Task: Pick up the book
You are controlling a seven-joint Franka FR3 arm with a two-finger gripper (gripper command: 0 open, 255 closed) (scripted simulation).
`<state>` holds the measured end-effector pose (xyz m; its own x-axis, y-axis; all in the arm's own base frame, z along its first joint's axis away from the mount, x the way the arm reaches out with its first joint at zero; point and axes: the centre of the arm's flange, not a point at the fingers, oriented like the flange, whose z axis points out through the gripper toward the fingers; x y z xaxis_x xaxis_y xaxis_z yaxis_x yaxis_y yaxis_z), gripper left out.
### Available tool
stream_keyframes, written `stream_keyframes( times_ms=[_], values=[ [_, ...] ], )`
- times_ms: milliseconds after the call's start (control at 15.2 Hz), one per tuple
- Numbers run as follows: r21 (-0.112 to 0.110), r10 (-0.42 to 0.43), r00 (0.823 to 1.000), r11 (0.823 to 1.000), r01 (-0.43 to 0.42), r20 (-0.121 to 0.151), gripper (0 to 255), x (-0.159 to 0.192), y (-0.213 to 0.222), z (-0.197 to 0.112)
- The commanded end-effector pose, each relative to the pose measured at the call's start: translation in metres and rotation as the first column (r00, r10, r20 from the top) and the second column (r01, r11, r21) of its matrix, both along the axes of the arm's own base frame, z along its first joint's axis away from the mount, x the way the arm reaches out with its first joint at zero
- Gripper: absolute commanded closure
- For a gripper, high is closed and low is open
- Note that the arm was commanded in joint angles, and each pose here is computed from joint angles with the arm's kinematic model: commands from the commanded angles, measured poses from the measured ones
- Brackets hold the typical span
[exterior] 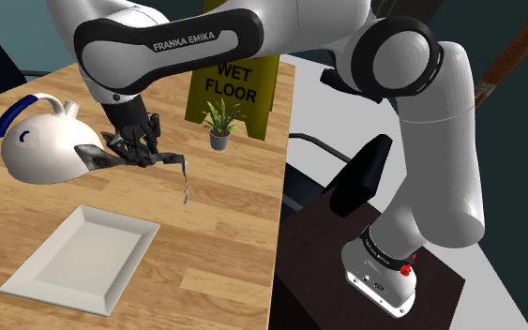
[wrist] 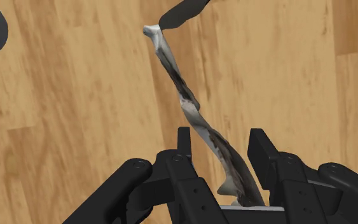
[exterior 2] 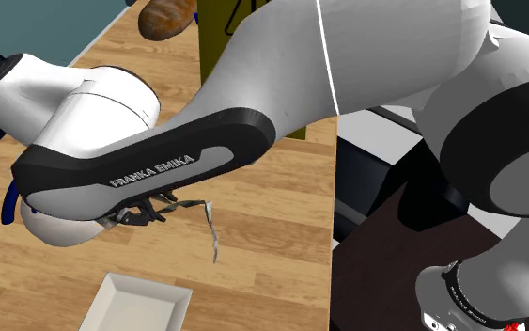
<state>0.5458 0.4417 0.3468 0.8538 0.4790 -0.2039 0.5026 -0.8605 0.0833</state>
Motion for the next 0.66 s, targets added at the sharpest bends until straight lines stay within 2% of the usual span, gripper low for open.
stream_keyframes(
  times_ms=[0,462,594],
  values=[
    [0.0,0.0,1.0,1.0,0.0,0.0,255,-0.001,0.0,0.011],
    [0.0,0.0,1.0,1.0,0.0,0.0,255,-0.001,0.0,0.048],
    [0.0,0.0,1.0,1.0,0.0,0.0,255,-0.001,0.0,0.049]
  ],
)
